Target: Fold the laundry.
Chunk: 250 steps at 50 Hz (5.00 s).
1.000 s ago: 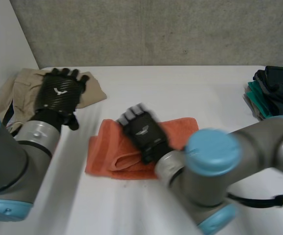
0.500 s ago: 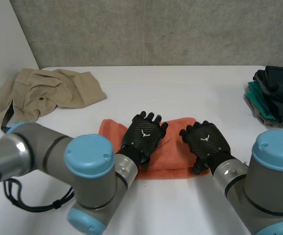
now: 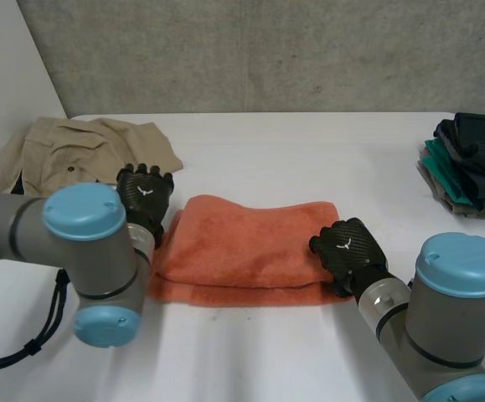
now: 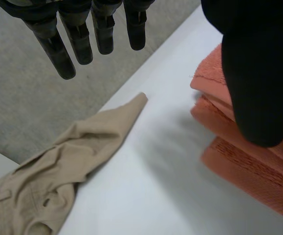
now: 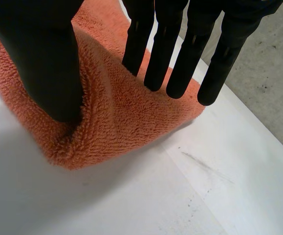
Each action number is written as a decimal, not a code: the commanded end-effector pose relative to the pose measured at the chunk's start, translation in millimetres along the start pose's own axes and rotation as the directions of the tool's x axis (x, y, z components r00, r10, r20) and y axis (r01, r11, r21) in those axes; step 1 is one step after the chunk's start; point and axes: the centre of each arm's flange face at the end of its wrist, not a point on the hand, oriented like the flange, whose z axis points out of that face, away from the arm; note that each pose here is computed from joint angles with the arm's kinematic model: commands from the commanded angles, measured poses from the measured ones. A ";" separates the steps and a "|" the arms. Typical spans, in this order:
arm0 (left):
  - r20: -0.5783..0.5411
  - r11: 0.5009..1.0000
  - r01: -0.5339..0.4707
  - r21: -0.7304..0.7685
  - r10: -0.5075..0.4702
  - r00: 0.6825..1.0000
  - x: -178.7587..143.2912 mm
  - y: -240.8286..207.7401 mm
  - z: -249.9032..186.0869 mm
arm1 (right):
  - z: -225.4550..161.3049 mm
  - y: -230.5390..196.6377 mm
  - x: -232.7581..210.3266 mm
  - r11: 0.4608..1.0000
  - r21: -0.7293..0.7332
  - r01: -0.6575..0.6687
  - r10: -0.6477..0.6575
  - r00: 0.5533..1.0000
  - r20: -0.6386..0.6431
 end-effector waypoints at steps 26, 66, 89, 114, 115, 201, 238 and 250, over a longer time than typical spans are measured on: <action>0.028 0.983 0.081 0.167 -0.086 0.996 -44.0 -56.7 -67.0 | -15.0 -98.1 -60.3 0.738 0.419 0.528 -0.539 0.836 -0.103; -0.395 0.924 0.366 0.114 -0.295 0.870 54.7 -68.5 -70.1 | -11.0 -63.9 21.7 0.936 0.032 -0.350 0.347 0.935 0.077; -0.227 0.979 0.089 -0.181 -0.129 0.965 40.0 6.4 -66.2 | 43.5 -28.2 -33.9 0.958 -0.111 -0.263 0.281 0.937 0.207; -0.545 0.911 0.273 0.309 -0.065 0.836 -16.1 -138.6 -98.3 | -35.0 -55.9 -81.0 0.990 0.133 -0.053 0.031 0.987 0.159; -0.575 0.911 0.297 0.287 -0.084 0.814 -17.5 -138.7 -101.0 | -35.4 -53.5 -85.5 0.989 0.141 -0.049 0.025 0.986 0.165; -0.560 0.877 0.409 0.253 -0.212 0.801 -46.0 -145.8 -98.9 | 89.2 88.6 380.9 0.813 0.580 0.052 0.218 0.896 -0.386; -0.597 0.875 0.414 0.252 -0.196 0.778 -33.1 -146.6 -112.2 | -45.7 126.2 411.7 0.946 0.225 -0.232 0.321 0.764 -0.560; -0.603 0.861 0.430 0.271 -0.196 0.773 -35.5 -154.5 -118.1 | -114.6 49.1 469.2 0.998 0.069 -0.017 0.070 0.364 -0.929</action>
